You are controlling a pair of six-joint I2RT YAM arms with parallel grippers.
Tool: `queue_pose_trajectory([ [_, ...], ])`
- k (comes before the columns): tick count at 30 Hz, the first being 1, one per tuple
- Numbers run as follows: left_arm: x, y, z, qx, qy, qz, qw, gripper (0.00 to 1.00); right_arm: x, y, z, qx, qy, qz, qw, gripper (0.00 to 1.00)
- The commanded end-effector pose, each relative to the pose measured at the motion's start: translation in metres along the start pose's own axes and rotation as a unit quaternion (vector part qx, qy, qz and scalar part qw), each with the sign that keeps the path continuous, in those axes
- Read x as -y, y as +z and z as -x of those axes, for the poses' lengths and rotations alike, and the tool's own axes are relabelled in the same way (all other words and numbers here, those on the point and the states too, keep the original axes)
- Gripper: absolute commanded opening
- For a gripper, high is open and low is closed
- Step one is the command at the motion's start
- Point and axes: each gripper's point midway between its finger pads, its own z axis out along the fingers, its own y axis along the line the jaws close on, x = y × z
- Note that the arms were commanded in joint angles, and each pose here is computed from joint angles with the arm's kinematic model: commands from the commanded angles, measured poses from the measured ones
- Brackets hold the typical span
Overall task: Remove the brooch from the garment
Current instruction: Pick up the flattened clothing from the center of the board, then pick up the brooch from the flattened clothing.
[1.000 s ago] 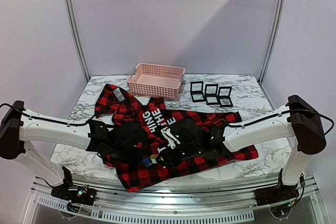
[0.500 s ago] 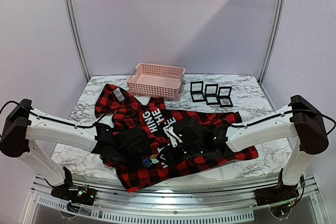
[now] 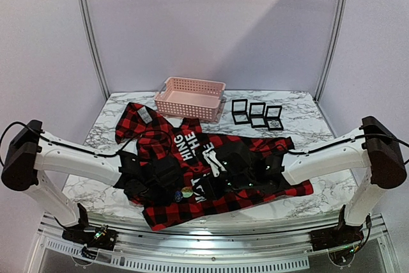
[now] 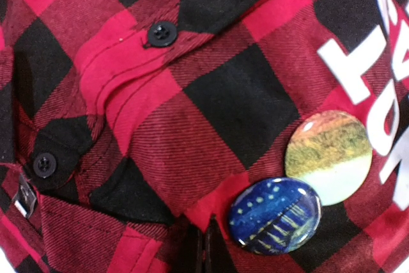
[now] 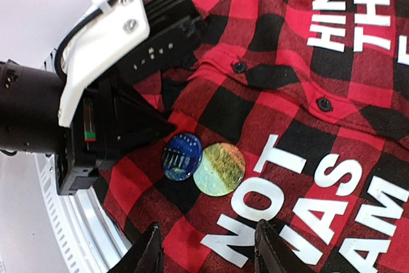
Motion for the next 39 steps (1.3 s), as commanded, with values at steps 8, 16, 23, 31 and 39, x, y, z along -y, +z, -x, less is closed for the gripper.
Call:
queue_pose_trajectory([
  [8,0.028,-0.035,0.017,0.022,0.038,-0.089,0.995,0.00,-0.010,-0.022,0.017,0.052,-0.016,0.037,0.998,0.47],
  [16,0.041,-0.072,0.048,0.041,0.025,-0.220,0.974,0.00,-0.025,-0.038,0.039,0.105,-0.039,0.068,0.991,0.48],
  [23,0.046,-0.080,0.056,0.028,0.035,-0.293,0.955,0.00,-0.039,-0.022,0.035,0.094,-0.039,0.088,0.991,0.52],
  [31,0.051,-0.088,0.056,0.026,0.037,-0.349,0.936,0.00,-0.043,0.002,0.023,0.063,-0.005,0.090,0.994,0.44],
  [39,0.044,-0.090,0.056,0.037,0.026,-0.352,0.935,0.00,-0.047,0.016,0.005,0.028,0.003,0.111,0.993,0.46],
])
